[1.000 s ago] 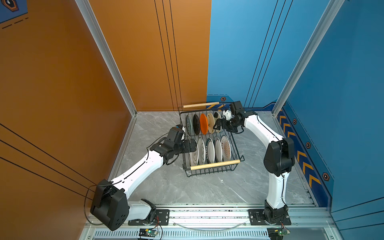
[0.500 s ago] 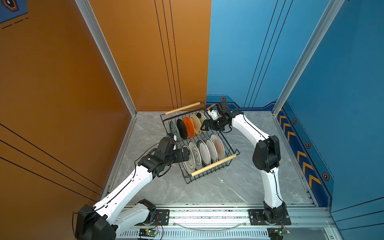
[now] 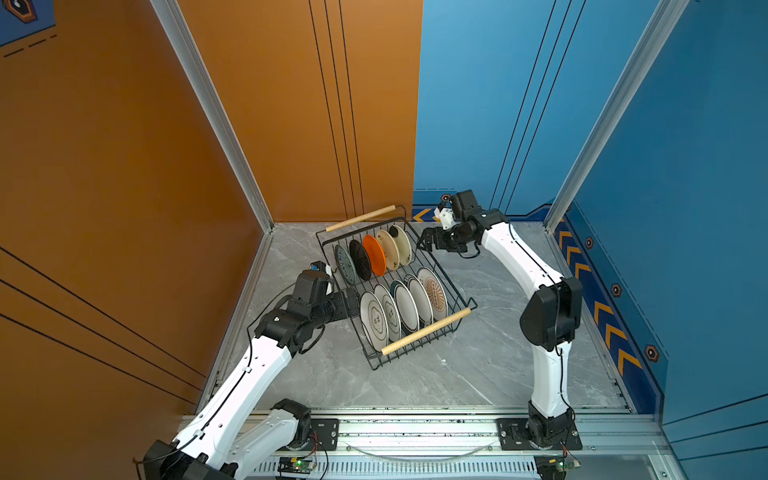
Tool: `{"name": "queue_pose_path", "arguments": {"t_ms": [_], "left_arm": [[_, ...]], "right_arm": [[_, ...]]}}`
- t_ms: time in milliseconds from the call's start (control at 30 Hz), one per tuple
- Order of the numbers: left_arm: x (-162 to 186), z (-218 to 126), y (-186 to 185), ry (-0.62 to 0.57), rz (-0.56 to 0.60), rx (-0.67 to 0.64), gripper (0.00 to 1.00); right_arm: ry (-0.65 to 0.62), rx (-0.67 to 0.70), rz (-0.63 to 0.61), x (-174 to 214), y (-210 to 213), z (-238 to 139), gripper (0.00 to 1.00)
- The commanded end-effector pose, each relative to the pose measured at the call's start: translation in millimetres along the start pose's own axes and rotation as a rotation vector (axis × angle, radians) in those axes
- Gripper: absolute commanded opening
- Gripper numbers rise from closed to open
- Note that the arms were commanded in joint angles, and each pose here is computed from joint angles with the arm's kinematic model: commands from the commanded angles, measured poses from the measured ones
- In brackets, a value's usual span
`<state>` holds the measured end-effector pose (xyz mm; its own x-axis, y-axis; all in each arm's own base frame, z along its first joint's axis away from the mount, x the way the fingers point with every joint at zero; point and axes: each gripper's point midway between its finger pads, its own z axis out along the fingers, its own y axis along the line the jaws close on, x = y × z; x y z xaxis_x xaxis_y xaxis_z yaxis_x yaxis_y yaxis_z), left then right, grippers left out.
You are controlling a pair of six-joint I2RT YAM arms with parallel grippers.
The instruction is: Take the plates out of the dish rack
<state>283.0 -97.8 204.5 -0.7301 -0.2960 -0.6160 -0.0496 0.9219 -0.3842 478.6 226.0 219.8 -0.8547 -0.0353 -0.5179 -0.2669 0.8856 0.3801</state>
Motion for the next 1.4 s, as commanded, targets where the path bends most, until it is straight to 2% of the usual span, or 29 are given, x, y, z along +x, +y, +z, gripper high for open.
{"name": "queue_pose_path", "arguments": {"t_ms": [0, 133, 267, 300, 567, 867, 1033, 1067, 1367], "left_arm": [[-13, -12, 6, -0.018, 0.037, -0.026, 0.98], [-29, -16, 16, -0.042, 0.06, -0.076, 0.98], [-36, -8, 24, -0.032, 0.082, -0.118, 0.98], [-46, -10, 20, -0.047, 0.086, -0.113, 0.98], [-57, 5, 15, -0.029, 0.099, -0.106, 0.98], [-55, 6, 11, -0.04, 0.101, -0.083, 0.98], [-54, 9, 6, -0.068, 0.072, -0.044, 0.98], [-43, 15, 9, -0.043, 0.063, -0.039, 0.98], [-31, 23, 0, -0.04, 0.066, 0.001, 0.98]], "right_arm": [[-0.072, 0.09, 0.05, -5, -20, -46, 1.0], [-0.13, 0.201, 0.068, 15, -39, -92, 1.0], [-0.158, 0.251, 0.116, 61, -49, -127, 1.0], [-0.177, 0.249, 0.121, 73, -49, -136, 1.0], [-0.183, 0.236, 0.19, 162, -45, -181, 1.0], [-0.162, 0.18, 0.252, 221, -24, -182, 0.95], [-0.15, 0.146, 0.26, 219, -10, -171, 0.91], [-0.148, 0.144, 0.256, 219, -7, -167, 0.91], [-0.14, 0.096, 0.297, 211, 17, -140, 0.82]]}}
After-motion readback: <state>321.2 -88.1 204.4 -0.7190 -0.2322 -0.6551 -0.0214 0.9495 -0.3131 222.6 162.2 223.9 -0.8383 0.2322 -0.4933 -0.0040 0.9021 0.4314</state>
